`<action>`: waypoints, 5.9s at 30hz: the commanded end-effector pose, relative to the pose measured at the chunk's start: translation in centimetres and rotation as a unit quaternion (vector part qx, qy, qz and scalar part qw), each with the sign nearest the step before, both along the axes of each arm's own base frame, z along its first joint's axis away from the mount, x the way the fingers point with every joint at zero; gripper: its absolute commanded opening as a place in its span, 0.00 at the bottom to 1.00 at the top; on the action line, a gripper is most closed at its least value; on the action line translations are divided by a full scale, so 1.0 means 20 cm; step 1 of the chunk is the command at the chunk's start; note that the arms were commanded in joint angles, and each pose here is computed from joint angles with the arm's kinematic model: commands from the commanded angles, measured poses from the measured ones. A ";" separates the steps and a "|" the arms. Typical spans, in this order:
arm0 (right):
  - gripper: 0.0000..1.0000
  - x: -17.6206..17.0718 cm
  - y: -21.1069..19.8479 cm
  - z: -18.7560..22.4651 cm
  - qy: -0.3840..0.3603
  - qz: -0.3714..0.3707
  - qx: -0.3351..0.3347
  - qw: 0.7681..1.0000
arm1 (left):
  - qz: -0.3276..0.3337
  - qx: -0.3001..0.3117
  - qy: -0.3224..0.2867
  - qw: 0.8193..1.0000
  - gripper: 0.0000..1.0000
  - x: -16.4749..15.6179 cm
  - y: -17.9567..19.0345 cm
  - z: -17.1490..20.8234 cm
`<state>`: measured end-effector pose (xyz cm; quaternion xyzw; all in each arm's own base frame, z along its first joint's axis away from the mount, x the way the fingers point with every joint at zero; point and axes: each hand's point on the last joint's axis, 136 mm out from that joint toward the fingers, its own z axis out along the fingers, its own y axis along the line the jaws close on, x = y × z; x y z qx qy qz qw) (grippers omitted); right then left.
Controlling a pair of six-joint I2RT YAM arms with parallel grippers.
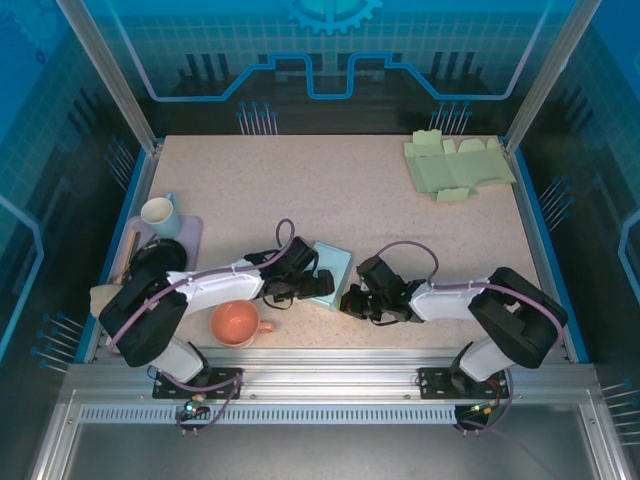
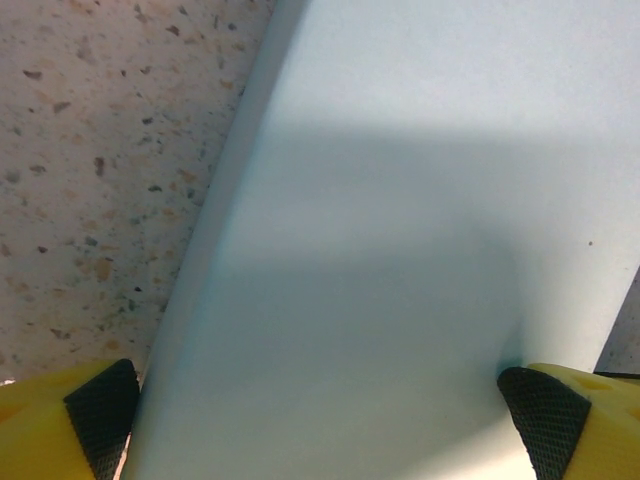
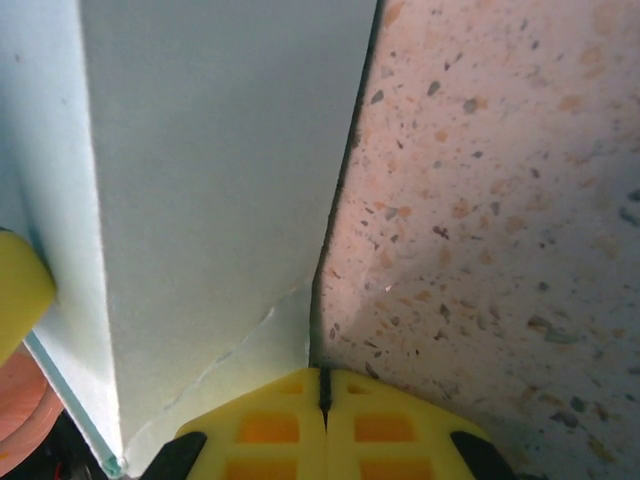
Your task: Fold the paper box
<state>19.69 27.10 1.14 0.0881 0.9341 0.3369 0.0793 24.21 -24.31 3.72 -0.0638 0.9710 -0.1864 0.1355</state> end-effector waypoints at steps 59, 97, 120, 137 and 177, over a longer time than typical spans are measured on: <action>0.64 0.85 -0.08 0.34 -0.245 0.184 -0.131 0.943 | 0.085 -0.054 0.001 0.995 0.93 -0.10 -0.18 0.04; 0.45 1.00 0.12 0.31 -0.200 0.094 -0.007 0.975 | 0.111 -0.010 -0.127 0.986 0.69 0.91 0.08 0.26; 0.47 1.50 0.93 0.21 -0.234 0.124 0.042 0.964 | 0.194 0.078 -0.017 0.978 0.81 1.57 0.98 -0.03; 0.59 1.56 0.30 0.50 -0.273 0.119 -0.168 0.940 | 0.251 0.098 -0.090 0.959 0.99 1.53 1.22 0.32; 0.41 1.89 -1.33 0.14 -0.118 0.123 -0.682 0.711 | 0.146 0.037 -0.207 0.967 0.99 0.86 0.52 0.58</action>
